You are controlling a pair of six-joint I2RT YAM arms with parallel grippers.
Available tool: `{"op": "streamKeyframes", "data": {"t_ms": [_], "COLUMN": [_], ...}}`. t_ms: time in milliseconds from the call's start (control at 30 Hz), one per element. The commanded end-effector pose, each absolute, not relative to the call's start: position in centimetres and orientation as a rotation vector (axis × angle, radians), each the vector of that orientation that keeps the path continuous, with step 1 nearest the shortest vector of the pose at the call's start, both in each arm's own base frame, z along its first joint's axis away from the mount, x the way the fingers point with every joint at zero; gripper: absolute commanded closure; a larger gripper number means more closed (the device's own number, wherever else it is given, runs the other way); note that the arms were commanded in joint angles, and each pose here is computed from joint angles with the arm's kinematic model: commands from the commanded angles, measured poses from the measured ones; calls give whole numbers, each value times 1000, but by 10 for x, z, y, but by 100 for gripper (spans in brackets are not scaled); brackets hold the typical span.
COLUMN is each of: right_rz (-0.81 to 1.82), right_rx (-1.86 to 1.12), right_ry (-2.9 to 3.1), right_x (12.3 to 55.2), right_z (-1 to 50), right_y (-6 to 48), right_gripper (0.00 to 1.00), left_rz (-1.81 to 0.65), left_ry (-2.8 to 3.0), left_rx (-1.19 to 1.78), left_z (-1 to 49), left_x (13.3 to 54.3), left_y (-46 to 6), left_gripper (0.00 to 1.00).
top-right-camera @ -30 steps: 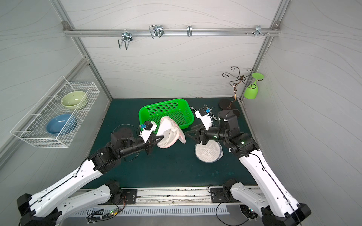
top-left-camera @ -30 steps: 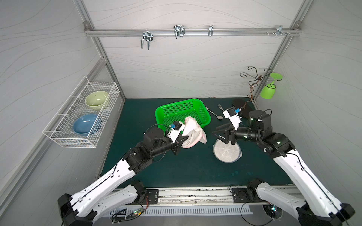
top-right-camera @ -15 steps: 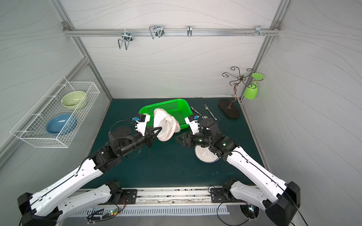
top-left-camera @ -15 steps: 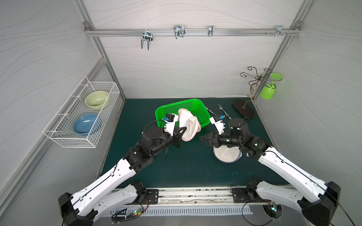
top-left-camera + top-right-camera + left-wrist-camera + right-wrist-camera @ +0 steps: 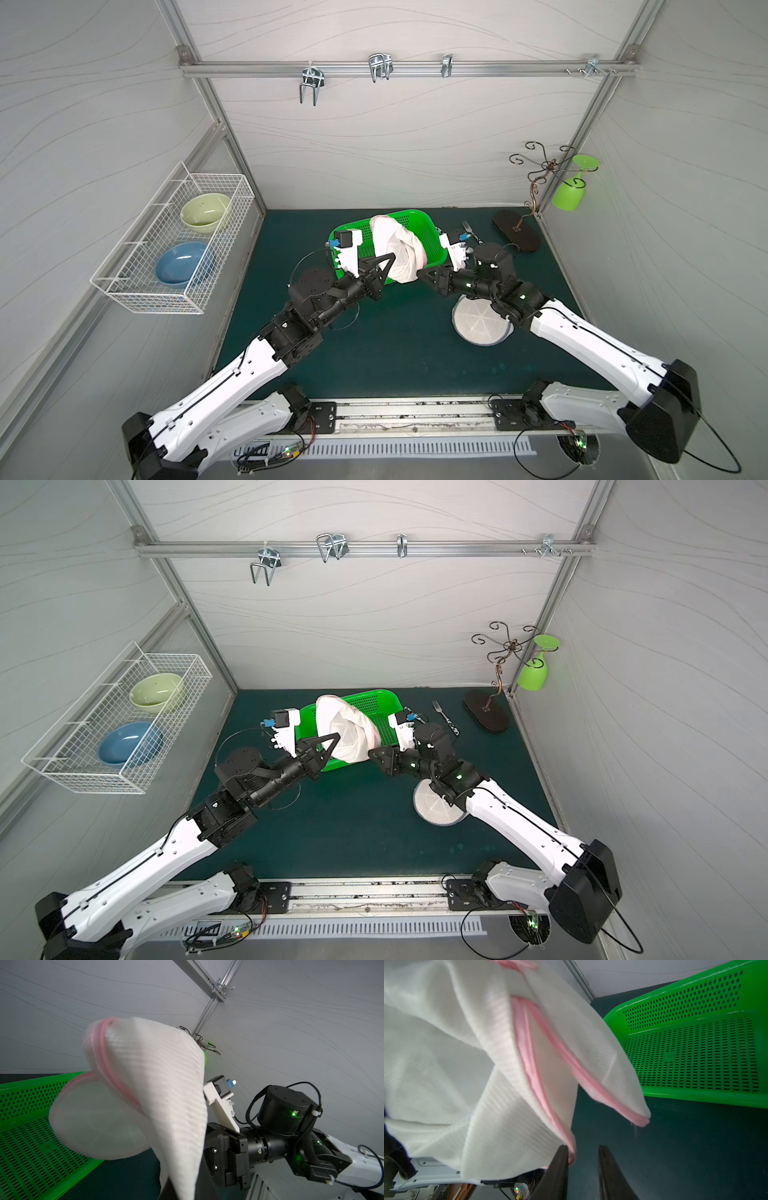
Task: Turn the laundry bag inside out
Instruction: Turn over the laundry bag.
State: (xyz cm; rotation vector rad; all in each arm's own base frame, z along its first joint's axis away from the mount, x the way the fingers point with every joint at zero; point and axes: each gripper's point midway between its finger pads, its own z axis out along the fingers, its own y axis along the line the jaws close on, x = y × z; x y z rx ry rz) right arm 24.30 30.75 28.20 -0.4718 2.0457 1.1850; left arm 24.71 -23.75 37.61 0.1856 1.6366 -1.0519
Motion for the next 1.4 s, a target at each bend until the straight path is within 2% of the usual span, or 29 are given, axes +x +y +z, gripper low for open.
{"op": "streamKeyframes", "data": {"t_ms": [0,133,233,333,533,1033,1200,1367], "right_rz": [1235,1250,1245,1233,1213,1016,949,889], "right_rx": [-505,-529,-534,-531,-504,-328,-299,-297], "right_ry": [1911,1861,1817,1808,1828,1819,1775,1706], "right_x": [243,237,237,242,251,302,322,340], "right_z": [315,324,333,336,327,324,334,356], "right_y": [312,308,305,303,297,257,245,232], "right_gripper": [72,58,57,67,100,100,100,100], "left_rz": [-1127,-1135,-1157,-1191,-1260,-1542,-1660,-1651], "left_ry": [1521,1524,1524,1521,1472,1325,1399,1521], "left_rx": [141,142,145,154,185,257,243,218], "left_z": [407,405,404,404,417,464,458,438], "left_x": [243,244,244,242,235,207,203,204], "left_y": [-232,-233,-235,-239,-244,-259,-268,-270], "left_gripper": [100,100,100,100,100,100,100,100]}}
